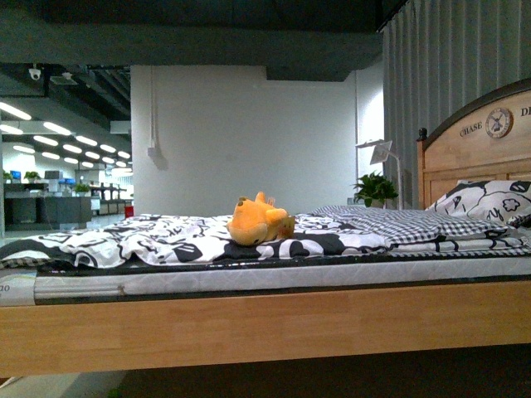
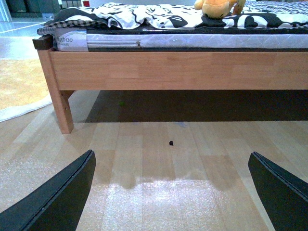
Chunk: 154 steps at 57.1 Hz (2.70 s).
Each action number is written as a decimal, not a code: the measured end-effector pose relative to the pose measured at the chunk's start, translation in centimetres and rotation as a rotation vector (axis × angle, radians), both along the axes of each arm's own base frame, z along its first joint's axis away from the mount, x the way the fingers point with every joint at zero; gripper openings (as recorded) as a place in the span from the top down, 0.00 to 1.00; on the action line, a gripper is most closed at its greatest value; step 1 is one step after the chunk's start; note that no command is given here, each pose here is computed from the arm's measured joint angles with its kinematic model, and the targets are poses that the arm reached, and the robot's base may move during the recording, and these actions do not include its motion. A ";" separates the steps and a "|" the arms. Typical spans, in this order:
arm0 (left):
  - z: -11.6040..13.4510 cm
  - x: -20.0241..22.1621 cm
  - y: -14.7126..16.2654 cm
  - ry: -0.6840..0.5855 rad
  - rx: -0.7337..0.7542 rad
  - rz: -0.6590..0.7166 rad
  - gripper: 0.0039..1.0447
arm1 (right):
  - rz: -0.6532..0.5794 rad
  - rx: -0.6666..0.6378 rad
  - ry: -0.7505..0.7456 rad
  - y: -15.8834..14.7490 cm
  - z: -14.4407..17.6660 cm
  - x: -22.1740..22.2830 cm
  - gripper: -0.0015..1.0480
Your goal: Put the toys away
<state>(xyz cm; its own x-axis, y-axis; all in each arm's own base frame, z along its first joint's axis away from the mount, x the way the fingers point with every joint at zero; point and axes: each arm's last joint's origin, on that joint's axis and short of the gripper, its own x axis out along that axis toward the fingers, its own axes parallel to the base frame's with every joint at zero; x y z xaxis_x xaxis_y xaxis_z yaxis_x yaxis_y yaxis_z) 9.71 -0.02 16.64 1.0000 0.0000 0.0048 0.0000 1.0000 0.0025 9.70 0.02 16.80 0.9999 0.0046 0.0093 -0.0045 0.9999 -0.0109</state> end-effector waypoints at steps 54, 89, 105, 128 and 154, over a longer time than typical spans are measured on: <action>0.0 0.0 0.0 0.000 0.000 0.000 0.06 | -0.002 0.000 0.000 0.0 0.0 0.0 0.06; 0.0 0.0 0.0 0.000 0.000 -0.001 0.06 | -0.003 0.000 0.000 0.0 0.0 0.0 0.06; 0.0 0.0 0.0 0.000 0.000 0.000 0.06 | -0.003 0.000 0.000 0.0 0.0 0.0 0.06; 0.0 0.0 0.0 0.000 0.000 -0.002 0.06 | -0.003 0.000 0.000 0.0 0.0 0.0 0.06; 0.0 0.0 0.0 0.000 0.000 -0.003 0.06 | -0.007 0.000 0.000 0.0 0.0 0.0 0.06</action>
